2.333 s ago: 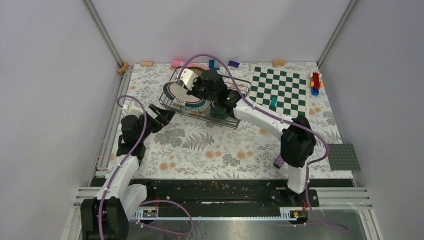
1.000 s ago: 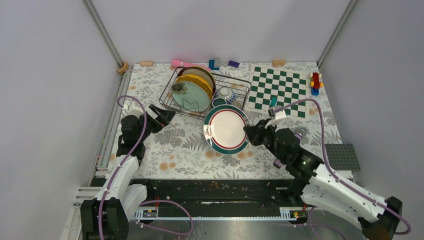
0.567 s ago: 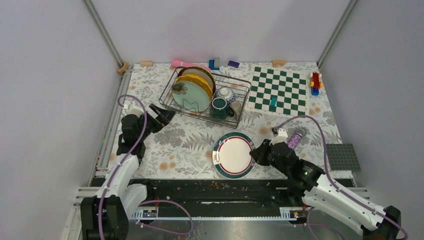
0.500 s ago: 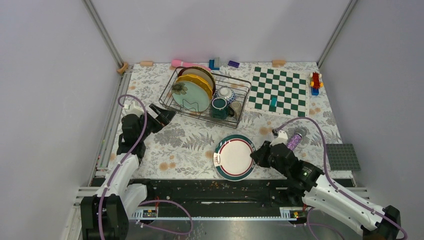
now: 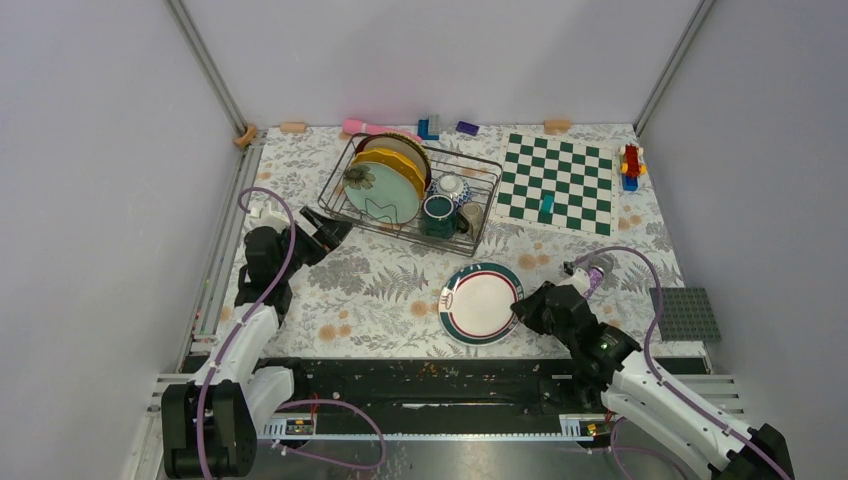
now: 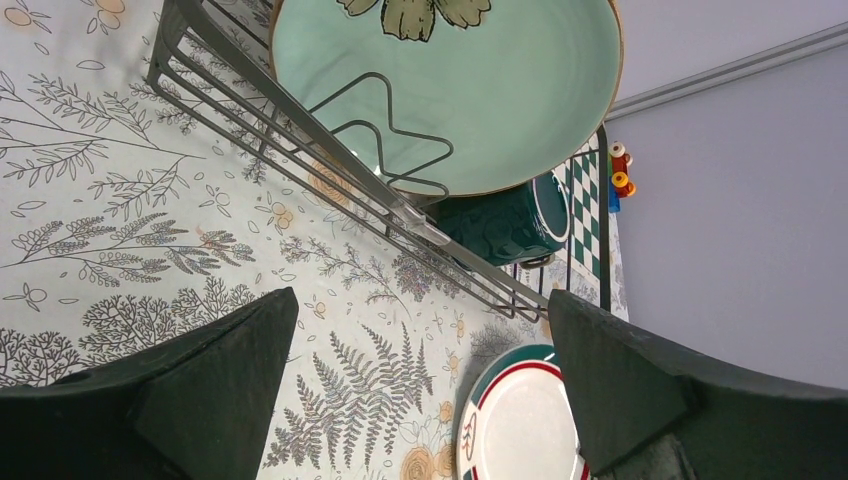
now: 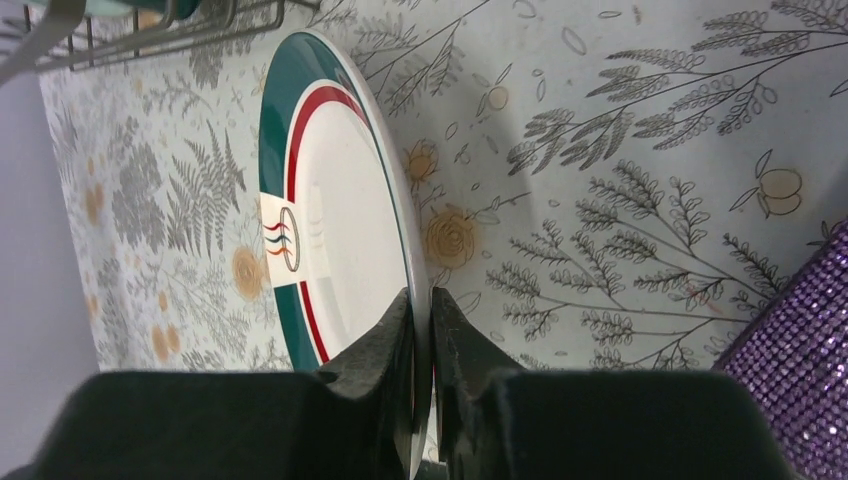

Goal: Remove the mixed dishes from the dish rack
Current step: Place the plate at the center of the board.

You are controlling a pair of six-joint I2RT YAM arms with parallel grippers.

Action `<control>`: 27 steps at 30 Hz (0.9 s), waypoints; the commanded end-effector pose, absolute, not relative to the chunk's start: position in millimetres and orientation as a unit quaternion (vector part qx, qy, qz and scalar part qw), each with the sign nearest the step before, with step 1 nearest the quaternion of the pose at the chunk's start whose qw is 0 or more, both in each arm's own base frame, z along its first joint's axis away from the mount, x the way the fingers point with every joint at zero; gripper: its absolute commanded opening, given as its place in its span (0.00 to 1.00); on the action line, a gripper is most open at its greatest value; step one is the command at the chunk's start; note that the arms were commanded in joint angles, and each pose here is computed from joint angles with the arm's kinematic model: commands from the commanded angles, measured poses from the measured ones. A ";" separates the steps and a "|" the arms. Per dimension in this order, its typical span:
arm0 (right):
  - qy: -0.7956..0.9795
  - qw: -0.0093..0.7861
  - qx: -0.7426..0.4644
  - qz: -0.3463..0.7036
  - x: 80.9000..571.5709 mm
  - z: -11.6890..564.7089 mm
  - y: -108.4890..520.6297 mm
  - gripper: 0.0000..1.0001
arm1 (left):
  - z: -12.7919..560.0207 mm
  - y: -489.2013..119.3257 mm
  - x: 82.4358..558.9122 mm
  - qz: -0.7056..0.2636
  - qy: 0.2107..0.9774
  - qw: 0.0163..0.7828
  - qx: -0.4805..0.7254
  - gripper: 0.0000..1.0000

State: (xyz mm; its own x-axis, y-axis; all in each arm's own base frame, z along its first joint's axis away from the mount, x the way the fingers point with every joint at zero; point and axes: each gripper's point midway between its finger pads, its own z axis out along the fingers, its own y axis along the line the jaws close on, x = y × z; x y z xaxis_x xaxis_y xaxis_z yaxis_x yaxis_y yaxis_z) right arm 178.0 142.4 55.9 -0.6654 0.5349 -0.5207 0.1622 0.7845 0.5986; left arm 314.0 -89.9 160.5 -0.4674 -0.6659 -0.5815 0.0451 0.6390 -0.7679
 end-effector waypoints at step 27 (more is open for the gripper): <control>0.862 0.379 0.251 0.224 192.7 26.6 115.7 0.58 | 204.5 -112.7 322.4 -0.452 0.730 0.494 -0.135 0.99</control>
State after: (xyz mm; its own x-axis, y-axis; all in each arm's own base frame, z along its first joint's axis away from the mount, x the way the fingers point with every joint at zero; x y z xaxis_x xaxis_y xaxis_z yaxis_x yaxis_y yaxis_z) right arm 187.3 123.5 22.5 -0.6179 0.6108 -0.4951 0.2723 0.7570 0.5940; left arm 315.9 -109.1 169.0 -0.5239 -0.6544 -0.5453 0.1356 0.5679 -0.8118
